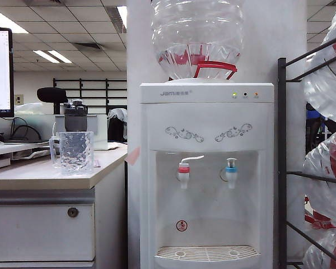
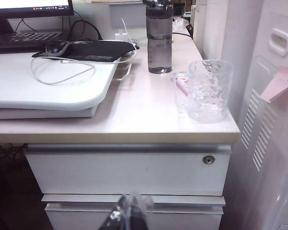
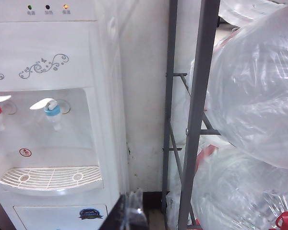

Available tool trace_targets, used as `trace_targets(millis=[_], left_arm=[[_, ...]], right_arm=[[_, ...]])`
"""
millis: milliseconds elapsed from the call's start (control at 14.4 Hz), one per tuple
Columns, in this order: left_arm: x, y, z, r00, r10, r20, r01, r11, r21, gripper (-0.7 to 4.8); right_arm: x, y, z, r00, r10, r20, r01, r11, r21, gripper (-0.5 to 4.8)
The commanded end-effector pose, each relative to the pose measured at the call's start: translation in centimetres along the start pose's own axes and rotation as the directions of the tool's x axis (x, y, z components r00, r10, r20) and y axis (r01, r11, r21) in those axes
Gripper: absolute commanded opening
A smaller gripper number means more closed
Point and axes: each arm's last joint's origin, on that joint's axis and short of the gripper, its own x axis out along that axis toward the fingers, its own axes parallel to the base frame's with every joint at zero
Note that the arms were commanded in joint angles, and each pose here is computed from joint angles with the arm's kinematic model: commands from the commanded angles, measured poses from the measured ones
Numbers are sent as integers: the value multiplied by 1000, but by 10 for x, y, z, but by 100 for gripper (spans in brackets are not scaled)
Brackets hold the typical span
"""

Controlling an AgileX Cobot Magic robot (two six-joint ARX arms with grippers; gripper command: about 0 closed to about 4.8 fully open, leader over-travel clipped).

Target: Pick up the plastic mug from the left desk, go to the cold water outlet of the water dispenser, press the vertical switch to get some water, then put the mug back on the desk.

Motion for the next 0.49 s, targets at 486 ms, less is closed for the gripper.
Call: trace_targets(millis=[486], left_arm=[[-5, 3, 19, 997, 35, 62, -25, 985, -168, -5]], right_arm=[[-15, 1, 48, 989, -33, 141, 22, 997, 77, -5]])
